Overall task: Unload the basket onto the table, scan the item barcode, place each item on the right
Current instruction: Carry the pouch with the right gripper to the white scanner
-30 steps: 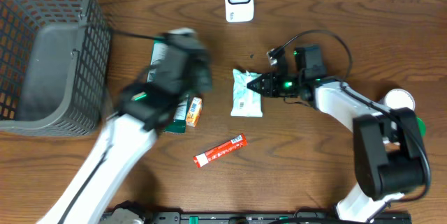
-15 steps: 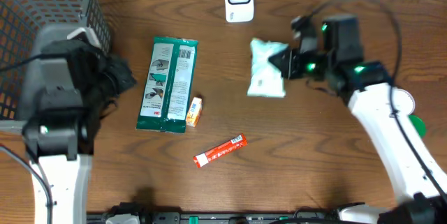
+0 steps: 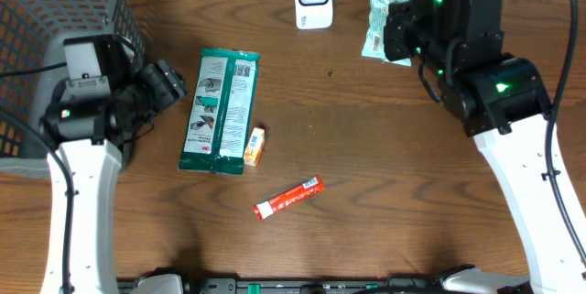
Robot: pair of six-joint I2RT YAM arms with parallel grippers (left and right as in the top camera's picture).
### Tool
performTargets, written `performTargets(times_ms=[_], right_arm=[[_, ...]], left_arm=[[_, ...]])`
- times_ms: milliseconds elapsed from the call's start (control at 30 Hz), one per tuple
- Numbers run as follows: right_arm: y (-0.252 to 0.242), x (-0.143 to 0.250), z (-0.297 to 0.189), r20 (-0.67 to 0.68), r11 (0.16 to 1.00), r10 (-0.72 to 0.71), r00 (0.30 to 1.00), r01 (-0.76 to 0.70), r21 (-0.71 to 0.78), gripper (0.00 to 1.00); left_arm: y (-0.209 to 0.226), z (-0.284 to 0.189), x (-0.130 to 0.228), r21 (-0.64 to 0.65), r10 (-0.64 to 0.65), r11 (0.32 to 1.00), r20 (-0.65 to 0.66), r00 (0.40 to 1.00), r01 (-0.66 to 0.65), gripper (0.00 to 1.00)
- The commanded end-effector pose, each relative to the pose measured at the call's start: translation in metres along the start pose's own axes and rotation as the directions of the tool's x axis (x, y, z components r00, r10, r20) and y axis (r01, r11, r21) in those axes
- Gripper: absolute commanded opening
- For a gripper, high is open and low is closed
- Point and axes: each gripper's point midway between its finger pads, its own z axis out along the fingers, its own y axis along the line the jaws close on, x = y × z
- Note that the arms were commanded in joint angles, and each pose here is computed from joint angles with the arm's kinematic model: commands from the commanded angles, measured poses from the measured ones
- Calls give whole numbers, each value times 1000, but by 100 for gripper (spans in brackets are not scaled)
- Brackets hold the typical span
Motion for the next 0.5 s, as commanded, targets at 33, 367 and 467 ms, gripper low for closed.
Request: performTargets(times_ms=[33, 367, 467], right_arm=[[-6, -13, -6, 42, 994, -87, 995, 84, 65, 1], [-5, -16, -6, 55, 995, -86, 995, 82, 61, 1], [-1, -27, -7, 100, 995, -90, 991, 85, 53, 1]], left_arm=[[0, 11, -3, -4, 3, 1000, -28, 1000, -3, 80], [7, 28, 1, -29, -12, 1000, -76, 997, 9, 80], [7, 28, 1, -29, -12, 1000, -76, 997, 9, 80]])
